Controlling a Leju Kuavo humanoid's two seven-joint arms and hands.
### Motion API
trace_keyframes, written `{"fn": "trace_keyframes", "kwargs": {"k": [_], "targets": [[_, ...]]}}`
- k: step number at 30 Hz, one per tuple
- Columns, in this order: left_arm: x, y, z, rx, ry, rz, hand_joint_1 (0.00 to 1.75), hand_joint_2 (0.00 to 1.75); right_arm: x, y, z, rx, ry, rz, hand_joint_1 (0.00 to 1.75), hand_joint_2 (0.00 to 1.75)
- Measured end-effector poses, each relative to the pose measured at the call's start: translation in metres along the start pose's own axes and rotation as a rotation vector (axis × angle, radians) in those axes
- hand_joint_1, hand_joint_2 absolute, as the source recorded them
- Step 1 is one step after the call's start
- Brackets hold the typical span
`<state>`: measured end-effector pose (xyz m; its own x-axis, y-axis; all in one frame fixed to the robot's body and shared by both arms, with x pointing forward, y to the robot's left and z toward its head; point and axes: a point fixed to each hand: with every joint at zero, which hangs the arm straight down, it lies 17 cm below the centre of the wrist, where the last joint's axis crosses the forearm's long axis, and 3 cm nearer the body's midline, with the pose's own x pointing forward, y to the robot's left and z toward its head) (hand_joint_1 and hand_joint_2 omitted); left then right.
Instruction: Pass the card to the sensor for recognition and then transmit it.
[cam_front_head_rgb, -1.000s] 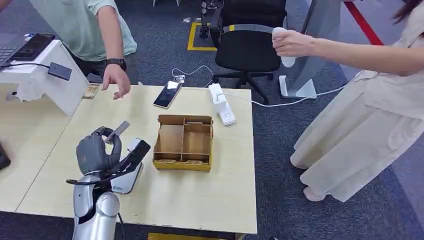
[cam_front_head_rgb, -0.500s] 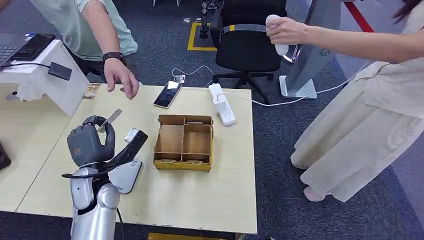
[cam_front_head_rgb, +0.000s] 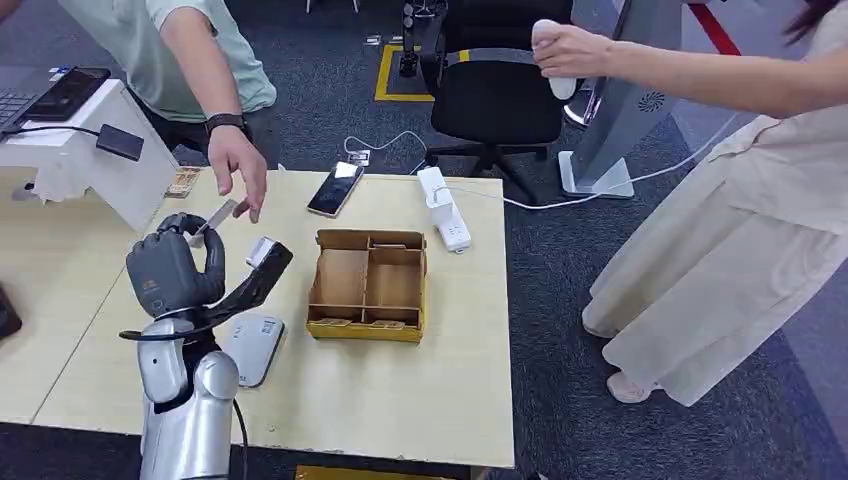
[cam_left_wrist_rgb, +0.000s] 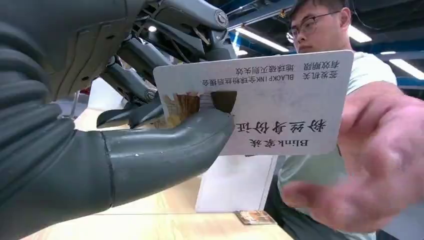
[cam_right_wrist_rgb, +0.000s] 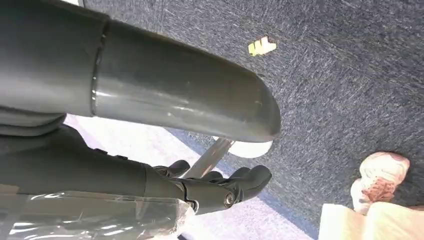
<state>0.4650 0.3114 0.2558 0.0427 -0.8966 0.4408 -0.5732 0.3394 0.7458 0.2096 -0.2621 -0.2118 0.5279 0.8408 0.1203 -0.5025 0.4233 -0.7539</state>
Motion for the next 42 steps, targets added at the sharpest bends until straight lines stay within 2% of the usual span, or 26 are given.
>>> {"fn": "trace_keyframes", "kwargs": {"k": [20,21,22,23,27,42], "targets": [[0.009,-0.013,-0.008,-0.028,0.012,0.053,1.75,1.75,0.000,0.002,0.000,0.010,0.002,0.005,0.00,0.00],[0.009,-0.013,-0.008,-0.029,0.012,0.055,1.61,1.75,0.000,0.002,0.000,0.010,0.002,0.005,0.00,0.00],[0.009,-0.014,-0.008,-0.031,0.013,0.057,0.14,1.75,0.000,0.002,0.000,0.011,0.003,0.005,0.00,0.00],[0.010,-0.015,-0.008,-0.032,0.015,0.063,0.00,1.75,0.000,0.002,0.000,0.010,0.003,0.005,0.00,0.00],[0.010,-0.016,-0.008,-0.033,0.020,0.084,0.00,1.75,0.000,0.002,0.001,0.012,0.004,0.005,0.00,0.00],[0.017,-0.009,0.001,-0.008,-0.059,0.102,0.00,1.75,0.002,0.002,0.000,0.011,-0.004,0.005,0.00,0.00]]}}
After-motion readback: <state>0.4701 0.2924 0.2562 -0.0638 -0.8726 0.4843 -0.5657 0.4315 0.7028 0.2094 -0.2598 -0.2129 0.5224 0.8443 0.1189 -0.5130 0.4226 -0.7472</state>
